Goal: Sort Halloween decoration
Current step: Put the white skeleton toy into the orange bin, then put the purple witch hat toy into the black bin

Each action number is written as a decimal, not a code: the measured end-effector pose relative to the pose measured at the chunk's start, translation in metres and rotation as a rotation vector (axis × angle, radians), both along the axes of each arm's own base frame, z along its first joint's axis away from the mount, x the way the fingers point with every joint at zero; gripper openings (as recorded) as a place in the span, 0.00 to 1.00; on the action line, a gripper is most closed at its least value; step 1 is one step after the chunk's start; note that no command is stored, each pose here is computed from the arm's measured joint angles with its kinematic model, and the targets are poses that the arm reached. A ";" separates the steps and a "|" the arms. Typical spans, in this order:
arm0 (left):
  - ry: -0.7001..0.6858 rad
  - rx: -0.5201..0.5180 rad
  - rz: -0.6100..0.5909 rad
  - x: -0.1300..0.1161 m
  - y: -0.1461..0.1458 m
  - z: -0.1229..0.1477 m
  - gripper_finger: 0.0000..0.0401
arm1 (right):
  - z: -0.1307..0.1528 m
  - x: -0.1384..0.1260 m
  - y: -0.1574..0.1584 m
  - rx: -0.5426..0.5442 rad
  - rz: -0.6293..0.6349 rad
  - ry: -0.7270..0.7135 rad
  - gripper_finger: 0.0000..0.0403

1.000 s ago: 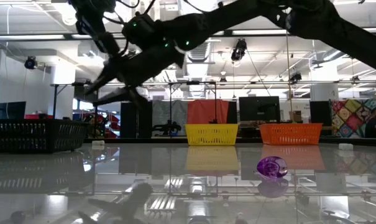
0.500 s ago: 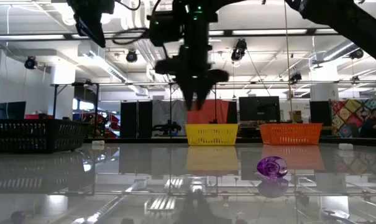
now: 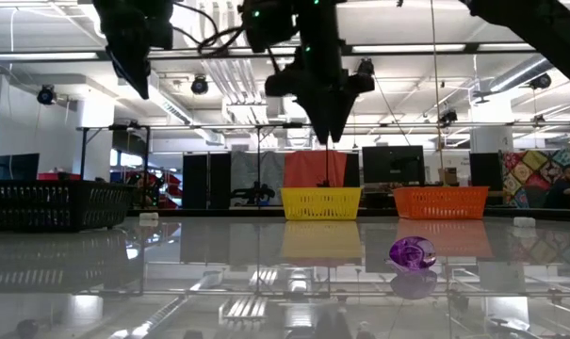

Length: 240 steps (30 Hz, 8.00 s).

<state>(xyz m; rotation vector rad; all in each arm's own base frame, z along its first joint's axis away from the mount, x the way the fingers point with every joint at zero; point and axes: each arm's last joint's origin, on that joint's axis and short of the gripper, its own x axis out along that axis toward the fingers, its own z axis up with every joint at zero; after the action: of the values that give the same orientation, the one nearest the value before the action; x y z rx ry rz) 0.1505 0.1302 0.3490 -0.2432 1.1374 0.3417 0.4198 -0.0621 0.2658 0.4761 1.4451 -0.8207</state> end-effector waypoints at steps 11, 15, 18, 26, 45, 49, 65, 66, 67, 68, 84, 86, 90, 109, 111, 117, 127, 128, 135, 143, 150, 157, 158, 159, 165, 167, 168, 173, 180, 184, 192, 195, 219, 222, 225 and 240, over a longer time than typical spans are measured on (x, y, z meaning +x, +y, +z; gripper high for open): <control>0.017 -0.018 0.004 0.001 0.000 -0.013 0.22 | 0.061 -0.061 0.012 -0.074 -0.107 -0.117 0.31; 0.011 -0.014 0.007 0.002 0.002 -0.015 0.22 | 0.082 -0.099 0.021 -0.113 -0.200 -0.180 0.31; 0.004 -0.010 0.009 0.004 0.004 -0.018 0.22 | 0.089 -0.128 0.028 -0.135 -0.298 -0.218 0.32; -0.029 0.007 0.031 0.008 0.007 -0.022 0.22 | 0.061 -0.173 0.037 -0.145 -0.453 -0.171 0.30; -0.085 0.040 0.055 0.013 0.011 -0.019 0.22 | -0.027 -0.198 0.042 -0.071 -0.661 -0.218 0.29; -0.088 0.037 0.065 0.013 0.011 -0.019 0.22 | -0.036 -0.203 0.042 -0.080 -0.727 -0.209 0.29; -0.095 0.024 0.094 0.013 0.011 -0.019 0.22 | -0.078 -0.217 0.046 0.010 -0.849 -0.124 0.29; -0.096 0.025 0.094 0.013 0.011 -0.019 0.22 | -0.081 -0.218 0.047 0.015 -0.863 -0.131 0.29; -0.097 0.026 0.094 0.013 0.012 -0.019 0.22 | -0.084 -0.218 0.047 0.020 -0.873 -0.140 0.29; -0.098 0.027 0.094 0.013 0.012 -0.019 0.22 | -0.086 -0.218 0.047 0.033 -0.884 -0.145 0.29; -0.100 0.027 0.097 0.013 0.012 -0.019 0.22 | -0.117 -0.213 0.051 0.063 -0.962 0.002 0.29; -0.102 0.030 0.095 0.013 0.012 -0.019 0.22 | -0.121 -0.211 0.051 0.061 -0.962 0.015 0.29; -0.114 0.040 0.094 0.014 0.013 -0.018 0.22 | -0.128 -0.207 0.051 0.062 -0.931 0.019 0.29; -0.128 0.052 0.093 0.015 0.014 -0.017 0.22 | -0.144 -0.217 0.051 0.104 -0.785 0.114 0.04; -0.128 0.052 0.093 0.015 0.014 -0.017 0.22 | -0.142 -0.217 0.052 0.111 -0.780 0.103 0.03; -0.128 0.052 0.093 0.015 0.014 -0.017 0.22 | -0.123 -0.216 0.052 0.139 -0.775 0.021 0.03; -0.128 0.052 0.093 0.015 0.014 -0.017 0.22 | -0.084 -0.221 0.048 0.076 -0.783 -0.220 0.03; -0.128 0.052 0.093 0.015 0.014 -0.017 0.22 | -0.082 -0.222 0.048 0.062 -0.781 -0.241 0.03; -0.130 0.053 0.093 0.016 0.014 -0.017 0.22 | -0.069 -0.229 0.031 -0.062 -0.818 -0.350 0.03; -0.134 0.057 0.093 0.016 0.014 -0.017 0.22 | -0.064 -0.233 -0.007 -0.115 -0.820 -0.402 0.03; -0.134 0.057 0.093 0.016 0.014 -0.017 0.22 | -0.058 -0.234 -0.048 -0.167 -0.758 -0.525 0.03; -0.135 0.054 0.100 0.016 0.014 -0.017 0.22 | -0.058 -0.247 -0.072 -0.188 -0.713 -0.501 0.03; -0.135 0.054 0.100 0.016 0.014 -0.017 0.22 | -0.058 -0.249 -0.075 -0.194 -0.702 -0.492 0.03; -0.135 0.054 0.100 0.016 0.014 -0.017 0.22 | -0.058 -0.251 -0.077 -0.200 -0.690 -0.484 0.03; -0.136 0.052 0.103 0.016 0.014 -0.017 0.22 | -0.058 -0.260 -0.087 -0.225 -0.635 -0.443 0.03; -0.137 0.049 0.110 0.016 0.014 -0.017 0.22 | -0.058 -0.262 -0.090 -0.230 -0.635 -0.436 0.03; -0.138 0.047 0.114 0.016 0.014 -0.017 0.22 | -0.058 -0.264 -0.092 -0.233 -0.638 -0.433 0.04; -0.138 0.046 0.116 0.016 0.014 -0.017 0.22 | -0.058 -0.271 -0.098 -0.247 -0.618 -0.408 0.11; -0.147 0.022 0.164 0.016 0.014 -0.017 0.22 | -0.058 -0.275 -0.102 -0.242 -0.602 -0.402 0.25; -0.137 -0.006 0.196 0.015 0.013 -0.018 0.22 | -0.058 -0.274 -0.101 -0.233 -0.601 -0.409 0.30; -0.137 -0.222 0.172 0.020 -0.006 -0.025 0.22 | -0.057 -0.271 -0.098 -0.088 -0.562 -0.499 0.31; -0.118 -0.292 0.113 0.029 -0.022 -0.033 0.22 | -0.057 -0.270 -0.098 -0.090 -0.562 -0.503 0.30; 0.146 -0.414 0.016 0.054 -0.173 -0.069 0.22 | -0.054 -0.249 -0.081 0.115 -0.432 -0.643 0.29; 0.134 -0.412 0.016 0.057 -0.192 -0.072 0.22 | -0.054 -0.245 -0.075 0.168 -0.429 -0.658 0.29; 0.122 -0.410 0.012 0.061 -0.212 -0.076 0.22 | -0.054 -0.240 -0.070 0.184 -0.403 -0.657 0.30; 0.261 -0.414 0.142 0.077 -0.286 -0.130 0.22 | -0.039 -0.215 -0.038 0.259 -0.225 -0.676 0.33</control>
<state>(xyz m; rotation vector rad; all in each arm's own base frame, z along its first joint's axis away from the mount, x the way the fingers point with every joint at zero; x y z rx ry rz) 0.2271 -0.1561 0.2193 -0.6610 1.4483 0.2651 0.2052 -0.0999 0.2273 1.0189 0.8736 -0.5624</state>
